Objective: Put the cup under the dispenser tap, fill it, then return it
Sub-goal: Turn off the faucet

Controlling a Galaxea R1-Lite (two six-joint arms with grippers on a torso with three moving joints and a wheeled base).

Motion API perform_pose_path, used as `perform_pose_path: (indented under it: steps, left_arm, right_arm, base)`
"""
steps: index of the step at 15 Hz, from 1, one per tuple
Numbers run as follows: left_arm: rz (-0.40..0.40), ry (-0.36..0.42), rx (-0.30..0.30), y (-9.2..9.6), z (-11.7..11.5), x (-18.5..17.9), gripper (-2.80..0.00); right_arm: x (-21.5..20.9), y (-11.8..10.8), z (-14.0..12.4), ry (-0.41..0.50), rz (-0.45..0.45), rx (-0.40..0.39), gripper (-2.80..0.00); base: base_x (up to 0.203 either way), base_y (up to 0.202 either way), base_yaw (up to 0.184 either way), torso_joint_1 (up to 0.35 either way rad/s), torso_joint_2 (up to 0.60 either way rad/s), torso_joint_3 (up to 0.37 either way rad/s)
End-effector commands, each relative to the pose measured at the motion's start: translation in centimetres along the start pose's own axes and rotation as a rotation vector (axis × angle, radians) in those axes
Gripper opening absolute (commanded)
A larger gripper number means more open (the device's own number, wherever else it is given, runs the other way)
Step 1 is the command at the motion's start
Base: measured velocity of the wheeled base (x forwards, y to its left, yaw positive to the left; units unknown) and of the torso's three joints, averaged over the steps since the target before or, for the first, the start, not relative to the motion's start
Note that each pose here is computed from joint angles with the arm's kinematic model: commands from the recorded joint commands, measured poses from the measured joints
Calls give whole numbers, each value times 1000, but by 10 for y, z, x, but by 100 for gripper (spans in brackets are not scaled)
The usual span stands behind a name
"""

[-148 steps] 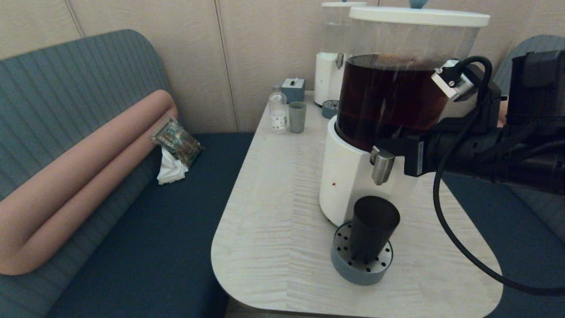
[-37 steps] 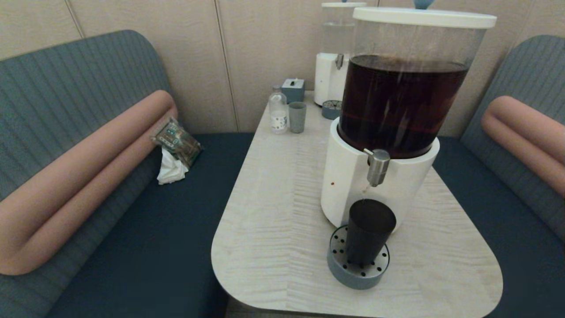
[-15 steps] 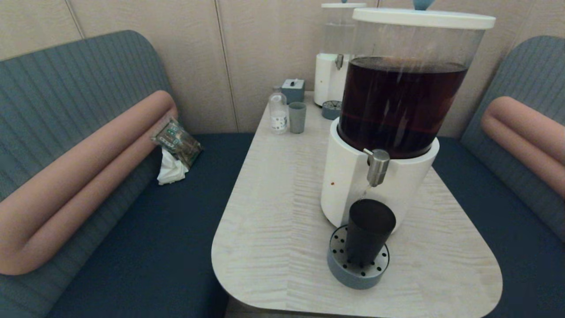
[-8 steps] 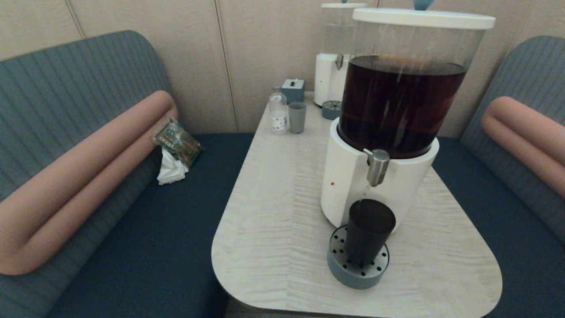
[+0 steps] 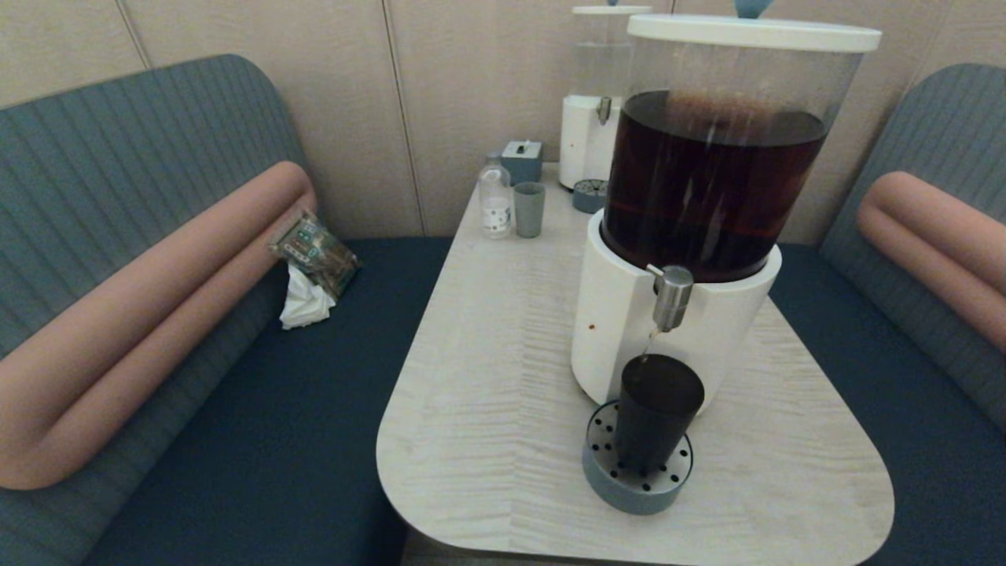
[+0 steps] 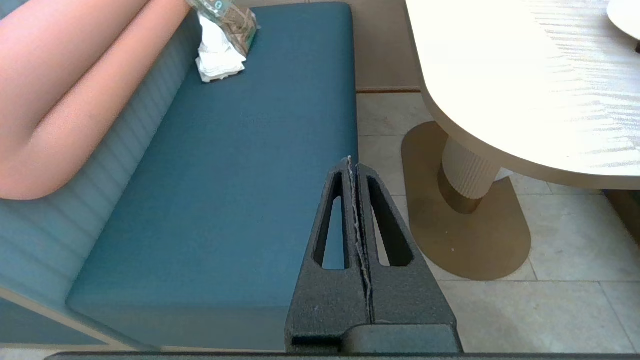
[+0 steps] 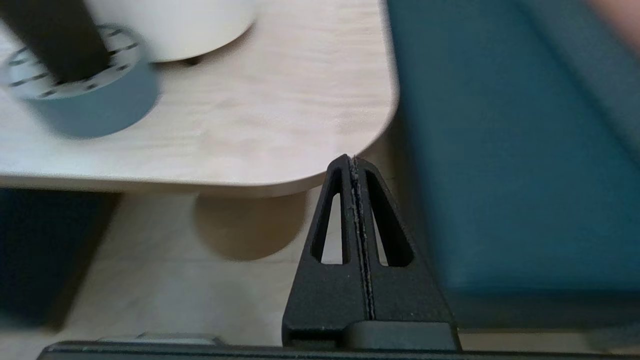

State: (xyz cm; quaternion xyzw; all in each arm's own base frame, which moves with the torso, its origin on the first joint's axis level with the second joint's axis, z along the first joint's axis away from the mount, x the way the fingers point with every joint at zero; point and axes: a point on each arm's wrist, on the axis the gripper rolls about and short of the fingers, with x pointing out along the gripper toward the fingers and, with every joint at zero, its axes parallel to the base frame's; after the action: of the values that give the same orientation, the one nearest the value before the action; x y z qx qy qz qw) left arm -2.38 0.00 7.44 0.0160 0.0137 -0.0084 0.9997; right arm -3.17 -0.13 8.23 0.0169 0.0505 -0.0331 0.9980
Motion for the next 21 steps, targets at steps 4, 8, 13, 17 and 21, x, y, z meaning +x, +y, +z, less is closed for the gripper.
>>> perform_pose_path:
  steps: [4,8,13,17,21]
  left_arm:
    - [-1,2,8,0,0,0,-280]
    - [-1,3,6,0,0,0,-280]
    - [2,6,-15,0,0,0,-280]
    - [0,8,19,0,1,-1,-280]
    - [-103,-74,-3,-1,59,-18,-280]
  right_arm:
    - [2,1,-4,27,31,31,-280]
    - [2,1,-4,28,31,31,-280]
    - [1,1,-4,25,31,31,-280]
    - [1,1,-4,25,31,31,-280]
    - [1,1,-4,25,31,31,-280]
  base:
    - [0,0,0,0,0,0]
    - [0,0,0,0,0,0]
    - [0,0,0,0,0,0]
    - [0,0,0,0,0,0]
    - [0,0,0,0,0,0]
